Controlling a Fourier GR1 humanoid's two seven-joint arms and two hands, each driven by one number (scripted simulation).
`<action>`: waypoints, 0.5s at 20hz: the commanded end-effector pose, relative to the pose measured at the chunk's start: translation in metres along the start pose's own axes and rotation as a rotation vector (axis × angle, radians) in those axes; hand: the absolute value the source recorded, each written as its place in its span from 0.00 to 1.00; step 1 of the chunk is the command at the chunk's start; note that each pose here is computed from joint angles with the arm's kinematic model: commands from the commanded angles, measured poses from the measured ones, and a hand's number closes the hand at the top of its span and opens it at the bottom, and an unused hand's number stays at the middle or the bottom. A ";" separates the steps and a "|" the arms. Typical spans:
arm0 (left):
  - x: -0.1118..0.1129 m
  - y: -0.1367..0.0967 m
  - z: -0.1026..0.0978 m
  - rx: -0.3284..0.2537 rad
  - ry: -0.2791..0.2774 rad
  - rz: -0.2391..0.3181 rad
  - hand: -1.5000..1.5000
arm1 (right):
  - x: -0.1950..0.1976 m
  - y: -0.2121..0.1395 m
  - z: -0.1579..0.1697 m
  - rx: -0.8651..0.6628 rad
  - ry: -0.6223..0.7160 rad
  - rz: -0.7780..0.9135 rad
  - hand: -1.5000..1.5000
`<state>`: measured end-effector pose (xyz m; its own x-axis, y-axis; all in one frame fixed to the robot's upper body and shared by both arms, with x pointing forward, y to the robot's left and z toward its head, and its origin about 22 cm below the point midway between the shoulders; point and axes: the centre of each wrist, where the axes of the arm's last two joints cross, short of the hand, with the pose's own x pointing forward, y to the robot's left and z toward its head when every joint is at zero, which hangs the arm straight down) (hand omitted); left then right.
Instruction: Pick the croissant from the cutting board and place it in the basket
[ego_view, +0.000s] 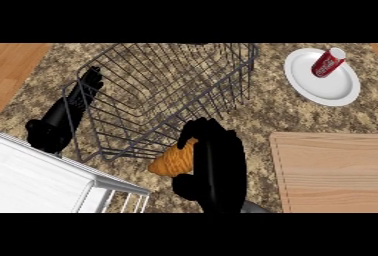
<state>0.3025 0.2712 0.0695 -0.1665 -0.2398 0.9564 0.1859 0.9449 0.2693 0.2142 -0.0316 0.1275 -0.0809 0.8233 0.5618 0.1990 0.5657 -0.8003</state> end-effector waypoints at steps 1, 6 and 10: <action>-0.004 -0.015 -0.001 -0.084 0.009 0.010 0.50 | 0.031 -0.014 0.011 -0.088 0.014 -0.181 1.00; -0.006 -0.023 -0.007 -0.070 0.016 0.025 0.50 | 0.042 -0.018 0.007 -0.153 0.030 -0.179 1.00; -0.002 -0.013 -0.009 -0.053 0.012 -0.011 0.50 | 0.048 -0.015 0.000 -0.198 0.063 -0.109 1.00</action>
<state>0.3089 0.2664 0.0640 -0.1331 -0.2401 0.9616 0.1939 0.9452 0.2628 0.2059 -0.0118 0.1571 -0.1925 0.7952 0.5749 0.3260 0.6044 -0.7269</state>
